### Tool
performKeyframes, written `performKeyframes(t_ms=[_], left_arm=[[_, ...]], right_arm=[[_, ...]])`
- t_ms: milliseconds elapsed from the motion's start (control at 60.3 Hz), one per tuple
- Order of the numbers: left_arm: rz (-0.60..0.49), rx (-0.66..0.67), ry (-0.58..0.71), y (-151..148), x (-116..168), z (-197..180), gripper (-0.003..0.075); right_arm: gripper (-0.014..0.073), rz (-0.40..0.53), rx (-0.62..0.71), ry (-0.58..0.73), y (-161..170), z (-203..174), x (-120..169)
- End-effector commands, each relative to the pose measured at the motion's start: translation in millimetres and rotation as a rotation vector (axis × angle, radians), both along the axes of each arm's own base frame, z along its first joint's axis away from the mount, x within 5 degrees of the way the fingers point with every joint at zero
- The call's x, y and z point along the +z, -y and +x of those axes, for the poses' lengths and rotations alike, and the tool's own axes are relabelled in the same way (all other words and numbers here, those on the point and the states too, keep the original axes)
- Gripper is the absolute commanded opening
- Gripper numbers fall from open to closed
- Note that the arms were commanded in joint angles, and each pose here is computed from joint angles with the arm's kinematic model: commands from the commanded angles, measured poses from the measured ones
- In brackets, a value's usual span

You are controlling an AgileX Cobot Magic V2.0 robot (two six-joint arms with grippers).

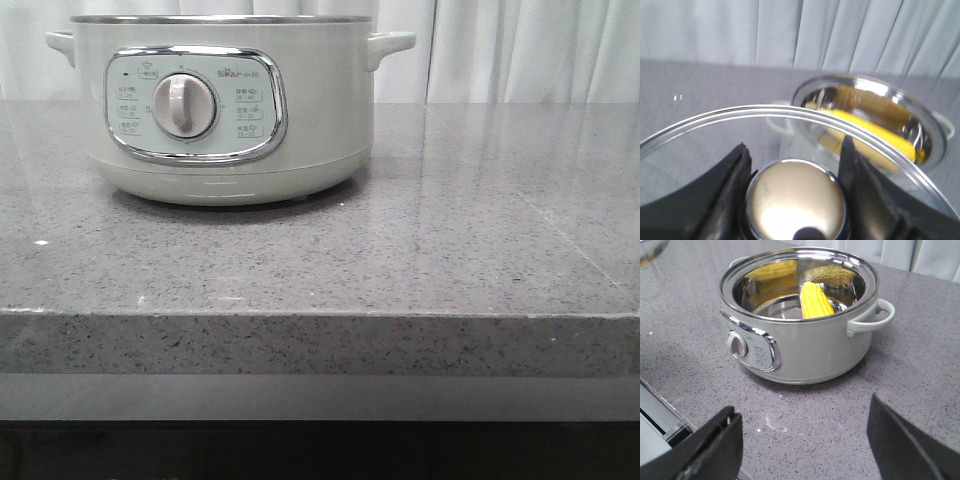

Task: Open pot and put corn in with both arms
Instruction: 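Lower the glass lid onto the pot with the left gripper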

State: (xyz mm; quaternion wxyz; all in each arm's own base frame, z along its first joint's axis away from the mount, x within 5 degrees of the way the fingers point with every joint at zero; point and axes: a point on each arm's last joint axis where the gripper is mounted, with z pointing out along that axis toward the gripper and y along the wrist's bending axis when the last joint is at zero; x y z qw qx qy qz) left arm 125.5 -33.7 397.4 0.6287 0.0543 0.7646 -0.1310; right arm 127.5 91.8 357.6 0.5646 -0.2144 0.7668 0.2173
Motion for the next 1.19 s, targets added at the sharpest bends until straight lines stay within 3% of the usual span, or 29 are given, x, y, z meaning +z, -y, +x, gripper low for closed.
performKeyframes(t_ms=[0, 448, 581, 879, 1178], left_arm=[[-0.083, -0.017, 0.213, 3, 34, 0, 0.0249], [-0.117, -0.235, 0.212, 70, 58, 62, 0.0249], [-0.113, -0.24, 0.227, 88, 58, 91, 0.0249], [0.015, -0.24, 0.237, 120, 57, 150, 0.0249], [0.019, -0.222, 0.199, 135, 46, 191, 0.0249]], right_arm=[[0.0542, 0.073, -0.008, 0.095, 1, -1, 18], [0.0542, 0.073, -0.008, 0.095, 1, -1, 18], [0.0542, 0.073, -0.008, 0.095, 1, -1, 18], [0.0542, 0.073, -0.008, 0.095, 1, -1, 18], [0.0542, 0.073, -0.008, 0.095, 1, -1, 18]])
